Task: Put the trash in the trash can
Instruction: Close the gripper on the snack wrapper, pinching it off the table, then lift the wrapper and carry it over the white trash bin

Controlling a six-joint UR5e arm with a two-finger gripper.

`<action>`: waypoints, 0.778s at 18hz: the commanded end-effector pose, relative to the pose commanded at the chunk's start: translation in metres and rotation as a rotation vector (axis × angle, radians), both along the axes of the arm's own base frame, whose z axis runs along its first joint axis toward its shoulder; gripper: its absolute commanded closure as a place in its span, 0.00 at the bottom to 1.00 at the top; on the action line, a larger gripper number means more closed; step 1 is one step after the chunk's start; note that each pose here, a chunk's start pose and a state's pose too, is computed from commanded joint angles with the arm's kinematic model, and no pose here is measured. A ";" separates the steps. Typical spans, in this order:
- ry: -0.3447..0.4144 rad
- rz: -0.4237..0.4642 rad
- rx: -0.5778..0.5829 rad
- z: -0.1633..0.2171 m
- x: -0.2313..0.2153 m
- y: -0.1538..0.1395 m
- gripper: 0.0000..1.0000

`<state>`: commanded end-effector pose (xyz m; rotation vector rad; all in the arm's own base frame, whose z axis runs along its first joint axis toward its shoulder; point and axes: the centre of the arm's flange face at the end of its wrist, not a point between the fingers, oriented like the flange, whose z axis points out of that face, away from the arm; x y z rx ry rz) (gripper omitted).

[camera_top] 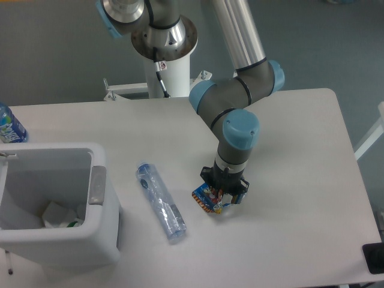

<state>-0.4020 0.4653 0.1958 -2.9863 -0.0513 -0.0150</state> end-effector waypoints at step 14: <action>0.024 0.131 0.279 0.121 -0.014 -0.011 1.00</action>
